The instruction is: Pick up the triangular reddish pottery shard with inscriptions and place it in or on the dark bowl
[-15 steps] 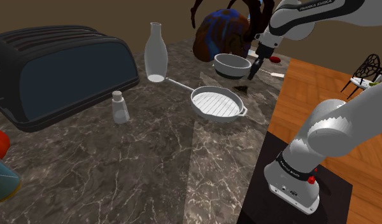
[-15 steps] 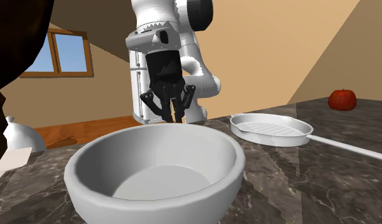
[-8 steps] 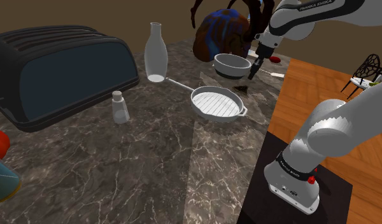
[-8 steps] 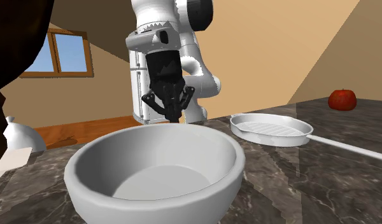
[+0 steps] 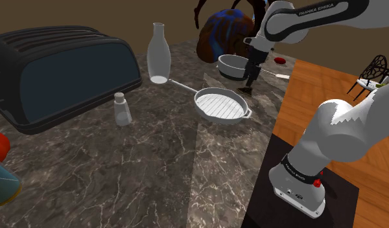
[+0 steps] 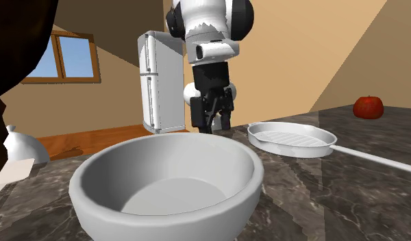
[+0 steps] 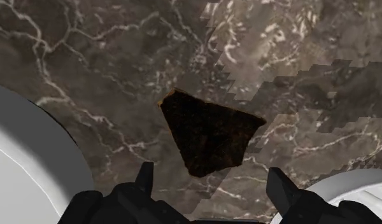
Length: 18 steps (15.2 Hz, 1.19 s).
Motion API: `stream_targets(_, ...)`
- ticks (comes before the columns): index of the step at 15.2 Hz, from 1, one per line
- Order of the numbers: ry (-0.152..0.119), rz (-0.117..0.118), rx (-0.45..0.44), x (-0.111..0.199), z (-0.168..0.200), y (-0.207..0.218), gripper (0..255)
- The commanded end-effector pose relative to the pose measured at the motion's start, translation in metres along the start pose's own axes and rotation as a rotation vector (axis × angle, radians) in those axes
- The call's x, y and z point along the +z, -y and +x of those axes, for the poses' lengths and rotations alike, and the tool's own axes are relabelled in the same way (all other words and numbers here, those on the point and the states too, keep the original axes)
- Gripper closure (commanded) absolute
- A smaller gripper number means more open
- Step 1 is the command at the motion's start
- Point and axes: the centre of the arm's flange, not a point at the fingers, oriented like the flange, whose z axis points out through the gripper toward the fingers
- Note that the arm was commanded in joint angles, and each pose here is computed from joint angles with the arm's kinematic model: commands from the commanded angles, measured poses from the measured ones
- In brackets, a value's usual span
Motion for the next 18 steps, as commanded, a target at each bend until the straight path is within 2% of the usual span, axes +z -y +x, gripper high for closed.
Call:
stream_targets(1,0.004,0.0,-0.054,0.009,0.004,0.007,0)
stream_targets(7,0.004,0.0,-0.054,0.044,0.004,0.007,0)
stream_targets(15,0.004,0.0,-0.054,0.044,0.004,0.007,0)
stream_targets(16,0.004,0.0,-0.054,0.044,0.004,0.007,255)
stream_targets(18,0.004,0.0,-0.054,0.044,0.004,0.007,255)
